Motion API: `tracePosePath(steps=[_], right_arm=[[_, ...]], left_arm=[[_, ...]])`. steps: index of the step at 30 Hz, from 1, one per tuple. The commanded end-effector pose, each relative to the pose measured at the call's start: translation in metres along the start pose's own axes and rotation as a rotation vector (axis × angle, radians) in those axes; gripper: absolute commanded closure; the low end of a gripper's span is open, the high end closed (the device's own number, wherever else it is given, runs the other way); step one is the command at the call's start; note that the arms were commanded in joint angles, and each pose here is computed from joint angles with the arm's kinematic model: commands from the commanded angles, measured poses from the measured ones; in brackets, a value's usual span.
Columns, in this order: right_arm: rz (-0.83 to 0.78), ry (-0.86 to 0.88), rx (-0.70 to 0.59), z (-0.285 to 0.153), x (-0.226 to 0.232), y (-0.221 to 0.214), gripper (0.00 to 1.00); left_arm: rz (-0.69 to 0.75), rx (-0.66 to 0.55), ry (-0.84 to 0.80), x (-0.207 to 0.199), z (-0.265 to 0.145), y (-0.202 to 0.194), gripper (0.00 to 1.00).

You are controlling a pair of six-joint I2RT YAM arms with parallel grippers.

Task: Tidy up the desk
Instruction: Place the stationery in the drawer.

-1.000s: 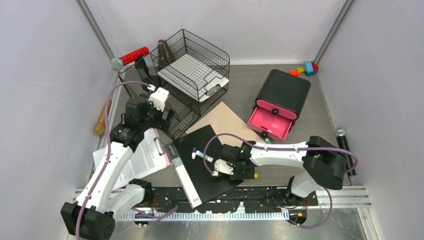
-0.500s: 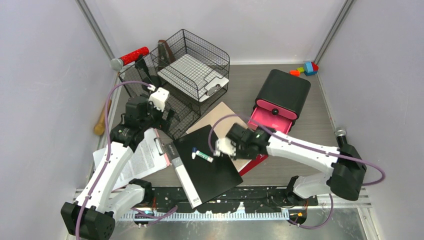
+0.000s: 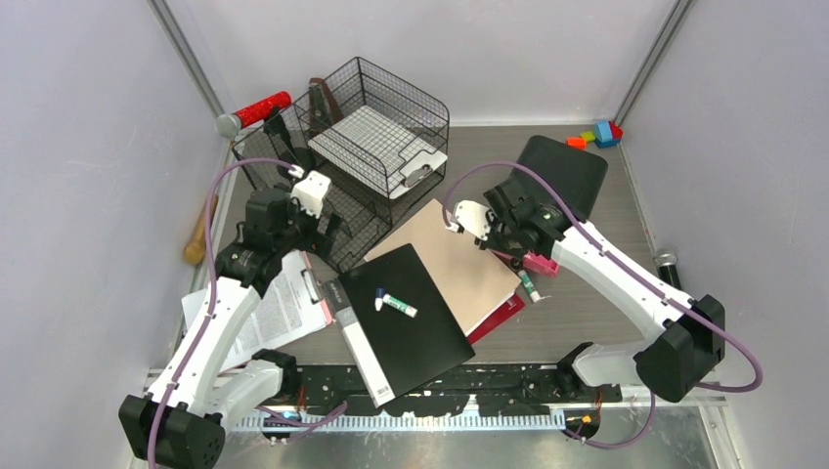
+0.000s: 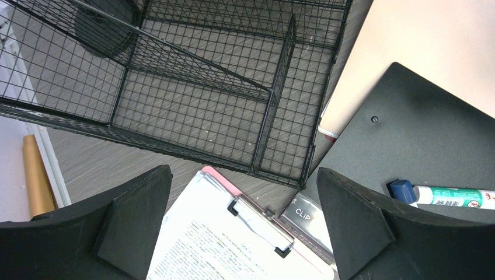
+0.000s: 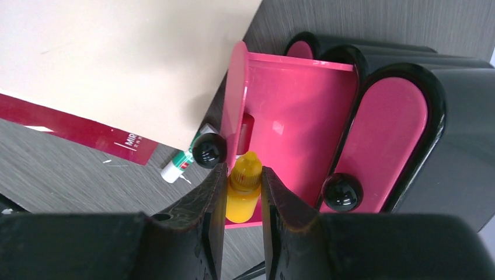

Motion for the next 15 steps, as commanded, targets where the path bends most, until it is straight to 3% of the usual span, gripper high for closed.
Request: tracePosePath(steps=[1, 15], right_arm=[[0.024, -0.071, 0.013, 0.002, -0.026, -0.002, 0.90], [0.094, -0.093, 0.071, 0.028, -0.048, -0.019, 0.71]], left_arm=[[0.006, -0.059, -0.009, 0.000, -0.001, 0.013, 0.01], [0.008, -0.054, -0.009, 0.000, 0.000, 0.012, 0.01]])
Point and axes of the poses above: each gripper's point midway between its finger pads, its own z axis out along the fingers, its own x axis along the line the jaws close on, y = z × x, the point moved 3 cm from there along -z, back along the fingers, and after that the axes turned 9 degrees about -z, right-handed, at the moved point
